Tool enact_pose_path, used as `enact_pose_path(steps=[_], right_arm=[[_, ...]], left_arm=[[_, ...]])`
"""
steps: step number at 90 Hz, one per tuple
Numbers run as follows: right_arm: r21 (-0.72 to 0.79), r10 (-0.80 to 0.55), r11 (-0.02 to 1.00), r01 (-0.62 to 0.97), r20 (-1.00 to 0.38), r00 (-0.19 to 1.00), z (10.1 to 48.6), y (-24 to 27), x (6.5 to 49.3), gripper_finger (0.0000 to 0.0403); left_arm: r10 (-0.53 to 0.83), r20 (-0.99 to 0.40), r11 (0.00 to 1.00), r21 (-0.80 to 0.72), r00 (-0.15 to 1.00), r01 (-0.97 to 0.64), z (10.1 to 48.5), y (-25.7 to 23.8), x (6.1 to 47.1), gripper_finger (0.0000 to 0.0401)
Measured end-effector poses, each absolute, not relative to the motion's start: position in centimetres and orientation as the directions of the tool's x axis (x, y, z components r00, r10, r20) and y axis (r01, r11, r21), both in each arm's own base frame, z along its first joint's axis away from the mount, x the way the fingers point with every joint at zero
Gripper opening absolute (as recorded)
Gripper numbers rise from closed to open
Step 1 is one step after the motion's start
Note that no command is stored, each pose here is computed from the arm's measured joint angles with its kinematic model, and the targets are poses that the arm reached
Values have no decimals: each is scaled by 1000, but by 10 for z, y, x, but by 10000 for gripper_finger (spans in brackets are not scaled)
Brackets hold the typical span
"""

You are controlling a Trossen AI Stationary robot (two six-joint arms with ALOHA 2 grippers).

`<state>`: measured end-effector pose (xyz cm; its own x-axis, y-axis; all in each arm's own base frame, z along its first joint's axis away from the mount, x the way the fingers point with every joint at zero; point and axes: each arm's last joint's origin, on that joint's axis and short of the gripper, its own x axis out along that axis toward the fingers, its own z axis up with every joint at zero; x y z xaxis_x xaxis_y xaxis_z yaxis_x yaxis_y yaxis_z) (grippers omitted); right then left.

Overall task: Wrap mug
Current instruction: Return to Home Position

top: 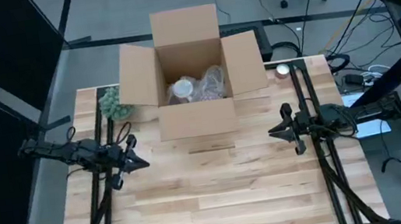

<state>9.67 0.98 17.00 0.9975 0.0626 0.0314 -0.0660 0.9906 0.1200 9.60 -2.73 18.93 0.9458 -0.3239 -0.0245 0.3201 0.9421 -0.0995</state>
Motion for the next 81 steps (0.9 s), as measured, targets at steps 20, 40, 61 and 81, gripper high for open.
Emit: enact_pose_path(steps=[20, 40, 61, 81], right_arm=[[120, 63, 991, -66, 32, 998, 170, 10, 97, 32], [120, 63, 991, -66, 31, 998, 170, 10, 97, 32], [120, 63, 991, -66, 31, 998, 170, 10, 97, 32], [120, 63, 991, -66, 31, 998, 170, 10, 97, 32]], left_arm=[[-315, -26, 947, -74, 949, 313, 189, -27, 96, 0], [-290, -31, 955, -75, 956, 287, 189, -26, 96, 0], [-281, -73, 954, -126, 957, 271, 185, -26, 96, 0], [-270, -39, 957, -124, 962, 263, 188, -26, 96, 0]])
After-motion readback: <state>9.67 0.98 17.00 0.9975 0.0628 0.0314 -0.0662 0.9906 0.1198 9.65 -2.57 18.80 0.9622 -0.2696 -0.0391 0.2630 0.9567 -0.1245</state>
